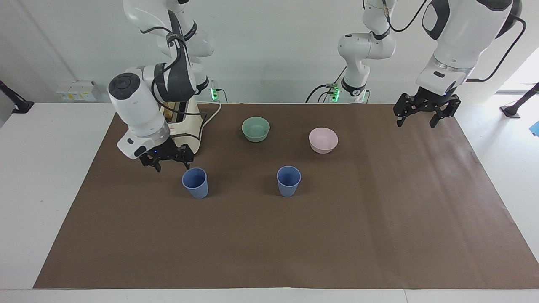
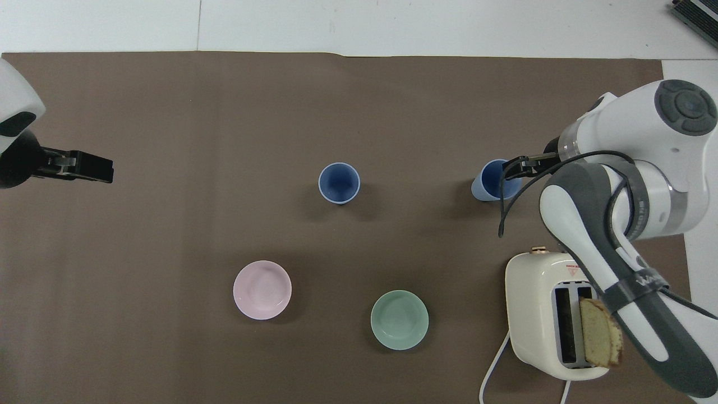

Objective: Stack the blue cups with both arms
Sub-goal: 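Grasp the second blue cup with the right gripper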

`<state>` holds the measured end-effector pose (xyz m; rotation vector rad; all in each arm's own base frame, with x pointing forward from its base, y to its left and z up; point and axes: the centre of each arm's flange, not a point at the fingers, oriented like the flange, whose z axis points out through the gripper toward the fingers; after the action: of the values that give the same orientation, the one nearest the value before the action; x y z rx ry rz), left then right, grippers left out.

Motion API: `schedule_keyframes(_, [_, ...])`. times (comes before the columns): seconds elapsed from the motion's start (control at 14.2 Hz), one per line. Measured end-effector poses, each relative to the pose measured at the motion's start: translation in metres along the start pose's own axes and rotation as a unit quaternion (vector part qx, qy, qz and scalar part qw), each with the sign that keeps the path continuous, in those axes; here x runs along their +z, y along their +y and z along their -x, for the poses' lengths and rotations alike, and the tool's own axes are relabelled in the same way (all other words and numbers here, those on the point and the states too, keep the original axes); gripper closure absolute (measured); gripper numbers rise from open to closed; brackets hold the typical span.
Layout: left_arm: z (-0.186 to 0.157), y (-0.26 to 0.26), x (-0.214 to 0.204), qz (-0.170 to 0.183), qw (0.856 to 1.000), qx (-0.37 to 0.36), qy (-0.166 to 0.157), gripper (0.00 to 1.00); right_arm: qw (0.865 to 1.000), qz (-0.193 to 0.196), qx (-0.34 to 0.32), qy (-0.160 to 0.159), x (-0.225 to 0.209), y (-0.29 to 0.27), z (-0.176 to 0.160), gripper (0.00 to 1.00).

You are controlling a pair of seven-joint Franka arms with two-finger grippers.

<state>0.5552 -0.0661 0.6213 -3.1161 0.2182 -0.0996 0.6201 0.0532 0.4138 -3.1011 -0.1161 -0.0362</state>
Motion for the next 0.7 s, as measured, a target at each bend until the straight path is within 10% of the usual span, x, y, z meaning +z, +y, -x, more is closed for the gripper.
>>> schedule_keyframes(0.56, [0.015, 0.002, -0.017, 0.000, 1.000, 0.002, -0.005, 0.00, 1.000, -0.005, 0.000, -0.005, 0.041, 0.003, -0.004, 0.00])
schedule_keyframes(0.7, [0.016, 0.001, -0.019, 0.000, 1.000, 0.001, -0.004, 0.00, 1.000, -0.005, -0.004, -0.001, 0.046, 0.003, -0.003, 0.24])
